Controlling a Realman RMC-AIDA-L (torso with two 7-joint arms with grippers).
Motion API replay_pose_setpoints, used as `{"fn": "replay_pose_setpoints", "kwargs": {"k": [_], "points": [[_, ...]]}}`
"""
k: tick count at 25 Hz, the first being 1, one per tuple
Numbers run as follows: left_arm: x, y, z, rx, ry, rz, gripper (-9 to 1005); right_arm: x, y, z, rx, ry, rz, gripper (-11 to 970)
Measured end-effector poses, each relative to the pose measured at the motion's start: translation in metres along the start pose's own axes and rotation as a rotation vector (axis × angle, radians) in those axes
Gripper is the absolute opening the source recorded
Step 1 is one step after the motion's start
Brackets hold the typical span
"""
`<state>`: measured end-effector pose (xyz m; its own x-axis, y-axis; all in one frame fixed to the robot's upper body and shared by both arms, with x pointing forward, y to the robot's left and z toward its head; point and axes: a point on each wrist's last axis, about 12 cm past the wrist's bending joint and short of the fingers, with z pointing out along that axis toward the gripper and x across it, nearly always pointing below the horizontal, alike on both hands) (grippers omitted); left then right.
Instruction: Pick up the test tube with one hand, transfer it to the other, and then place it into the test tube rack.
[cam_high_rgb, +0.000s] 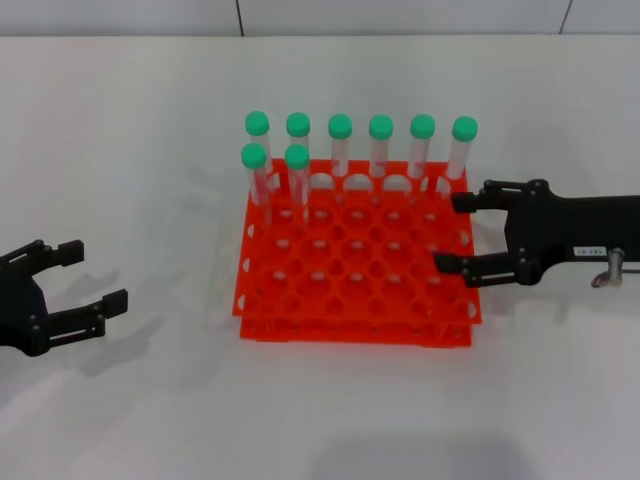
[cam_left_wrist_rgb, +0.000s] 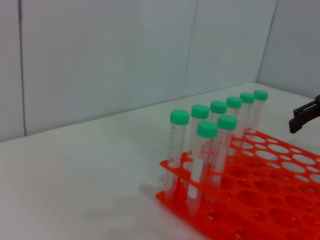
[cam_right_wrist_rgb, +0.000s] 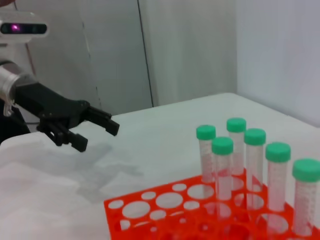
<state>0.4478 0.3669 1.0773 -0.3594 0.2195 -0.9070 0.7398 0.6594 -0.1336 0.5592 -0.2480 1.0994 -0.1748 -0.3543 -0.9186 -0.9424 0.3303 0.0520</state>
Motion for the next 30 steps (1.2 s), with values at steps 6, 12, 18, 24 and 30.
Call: {"fn": "replay_pose_setpoints", "kwargs": {"k": [6,12,18,24,30], "points": [[-0.007,0.002,0.002,0.031,-0.001,0.016,893,0.007,0.001,-0.005,0.012,0.013,0.004,839],[-0.012,0.005,0.007,0.046,0.013,0.018,893,0.011,-0.001,-0.009,0.033,0.011,0.017,838],[-0.016,0.006,0.010,0.073,0.024,0.028,893,0.014,-0.001,-0.011,0.025,0.036,0.013,836],[-0.021,0.006,0.017,0.121,0.063,0.030,893,0.012,-0.002,-0.010,0.009,0.059,-0.001,834],[-0.024,0.006,0.023,0.165,0.084,0.029,893,0.010,-0.003,-0.009,0.003,0.063,-0.008,832]]}}
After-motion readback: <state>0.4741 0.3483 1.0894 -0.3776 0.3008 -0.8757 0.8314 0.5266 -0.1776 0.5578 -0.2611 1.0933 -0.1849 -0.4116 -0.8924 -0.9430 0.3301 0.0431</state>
